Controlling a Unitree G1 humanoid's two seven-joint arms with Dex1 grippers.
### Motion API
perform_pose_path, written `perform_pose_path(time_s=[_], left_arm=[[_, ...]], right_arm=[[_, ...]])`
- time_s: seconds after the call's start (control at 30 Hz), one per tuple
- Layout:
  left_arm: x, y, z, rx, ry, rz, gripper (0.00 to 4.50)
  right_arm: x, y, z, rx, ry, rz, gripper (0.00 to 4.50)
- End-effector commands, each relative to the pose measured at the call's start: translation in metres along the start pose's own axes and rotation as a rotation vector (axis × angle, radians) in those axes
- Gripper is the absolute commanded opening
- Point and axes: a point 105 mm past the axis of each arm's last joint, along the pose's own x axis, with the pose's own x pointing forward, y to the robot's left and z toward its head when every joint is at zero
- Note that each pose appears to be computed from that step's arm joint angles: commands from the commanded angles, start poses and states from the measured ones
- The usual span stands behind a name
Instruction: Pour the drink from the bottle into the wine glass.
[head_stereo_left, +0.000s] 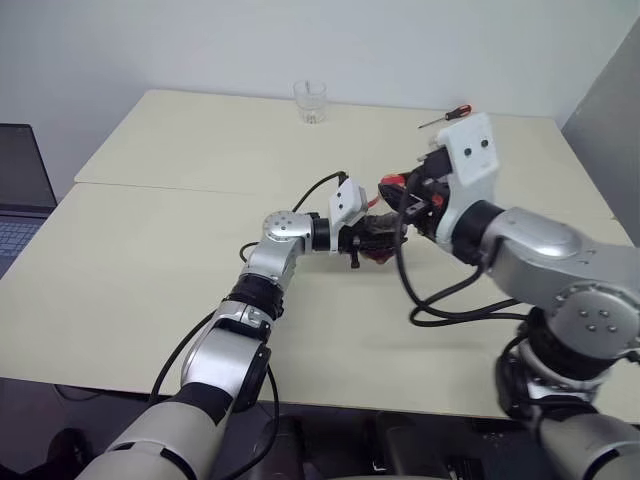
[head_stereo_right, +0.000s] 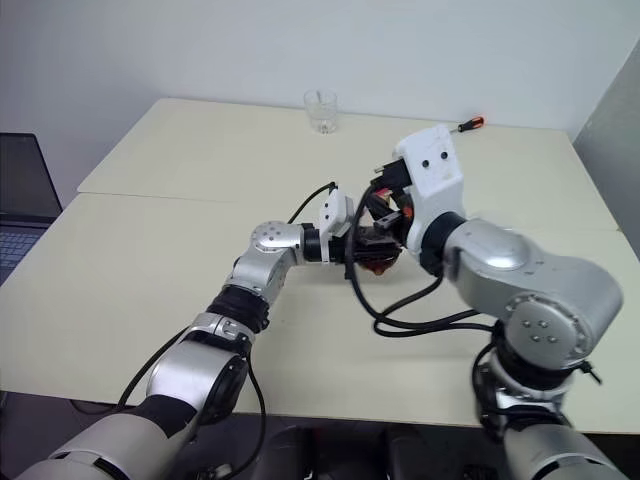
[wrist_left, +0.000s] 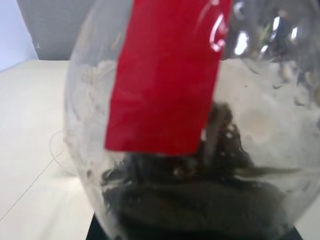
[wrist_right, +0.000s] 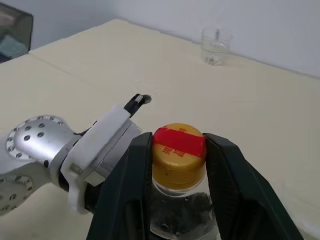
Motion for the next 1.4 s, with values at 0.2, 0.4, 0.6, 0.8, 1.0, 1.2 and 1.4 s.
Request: perform_pose_path(time_s=[0.2, 0.4, 0.6, 0.8, 1.0, 1.2, 1.4], left_arm=[[-0.007, -0.003, 0.019, 0.041, -0.046, -0.009, 1.16], [-0.004, -0.013, 0.026, 0.026, -0.066, -0.038, 1.16], [-0.003, -0.024, 0.027, 0.017, -0.071, -0.056, 1.15], [0.003, -0.033, 0.030, 0.016, -0.080, -0.072, 1.14], [0.004, -0.031, 0.032, 0.022, -0.080, -0.070, 1.14], [0.004, -0.028, 0.031, 0.025, -0.077, -0.060, 1.13], [0.007, -0.027, 0.031, 0.027, -0.083, -0.062, 1.13]], right_arm=[[-0.011, 0.004, 0.014, -0.066, -0.150, 0.428, 1.21], [-0.006, -0.005, 0.014, -0.157, -0.197, 0.674, 1.21], [0.003, -0.005, 0.002, -0.240, -0.154, 0.851, 1.21], [0.014, -0.002, -0.003, -0.267, -0.128, 0.967, 1.21], [0.017, -0.010, 0.004, -0.251, -0.142, 0.951, 1.21], [-0.002, -0.008, 0.011, -0.182, -0.165, 0.967, 1.21], [-0.014, -0.003, 0.010, -0.133, -0.141, 0.926, 3.34]])
